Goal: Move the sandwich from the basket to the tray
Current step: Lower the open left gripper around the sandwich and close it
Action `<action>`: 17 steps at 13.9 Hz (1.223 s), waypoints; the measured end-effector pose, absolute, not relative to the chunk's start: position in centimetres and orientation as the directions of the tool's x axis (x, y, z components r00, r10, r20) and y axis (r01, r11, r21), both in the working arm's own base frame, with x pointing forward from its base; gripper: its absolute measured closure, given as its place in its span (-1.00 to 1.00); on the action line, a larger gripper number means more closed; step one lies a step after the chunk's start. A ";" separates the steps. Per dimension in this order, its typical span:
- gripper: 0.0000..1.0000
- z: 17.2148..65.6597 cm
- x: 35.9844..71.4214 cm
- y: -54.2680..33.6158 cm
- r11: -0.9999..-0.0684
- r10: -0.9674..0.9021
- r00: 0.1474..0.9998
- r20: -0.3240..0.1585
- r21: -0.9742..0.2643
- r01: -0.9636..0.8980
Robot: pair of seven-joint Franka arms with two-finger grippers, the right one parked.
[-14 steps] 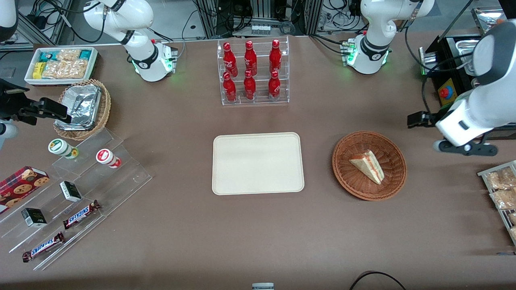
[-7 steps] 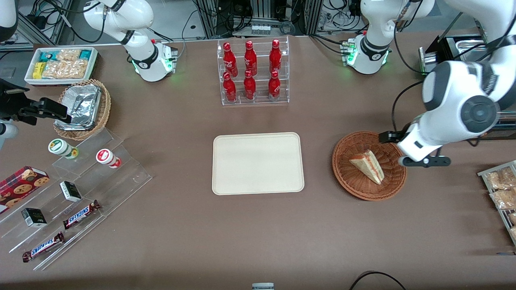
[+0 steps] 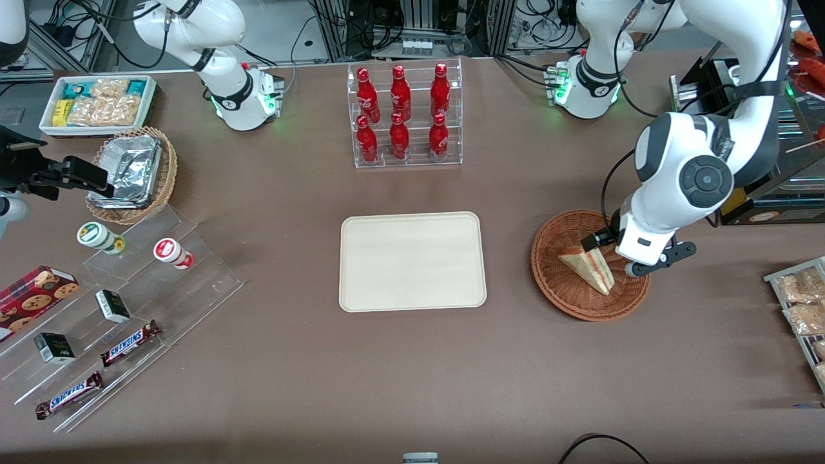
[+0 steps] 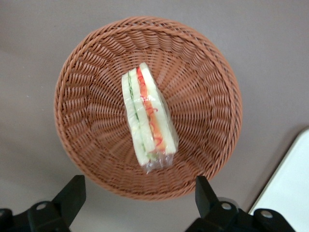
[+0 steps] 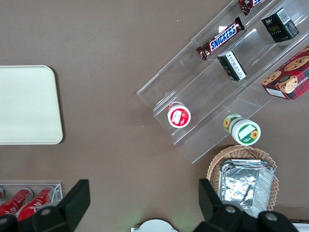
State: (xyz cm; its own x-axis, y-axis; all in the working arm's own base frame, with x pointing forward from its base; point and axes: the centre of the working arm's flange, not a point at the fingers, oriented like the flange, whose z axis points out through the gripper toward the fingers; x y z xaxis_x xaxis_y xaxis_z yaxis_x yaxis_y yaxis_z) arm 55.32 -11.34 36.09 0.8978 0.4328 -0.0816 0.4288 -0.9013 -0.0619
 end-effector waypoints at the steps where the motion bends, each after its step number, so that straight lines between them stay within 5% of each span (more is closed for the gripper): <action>1: -1.00 35.4 55.0 -11.3 -0.873 0.487 0.872 -0.055 -0.048 0.484; 9: -1.00 32.2 53.1 -10.9 -0.668 0.744 0.668 0.023 0.039 0.743; 17: -1.00 28.2 53.2 -10.9 -0.631 0.776 0.631 0.009 0.028 0.775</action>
State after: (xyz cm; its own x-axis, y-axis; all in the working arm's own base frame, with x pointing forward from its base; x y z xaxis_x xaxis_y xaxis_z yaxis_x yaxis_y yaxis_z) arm 53.23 -10.95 28.19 0.6309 0.7758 0.0092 0.7754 -0.6309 0.0281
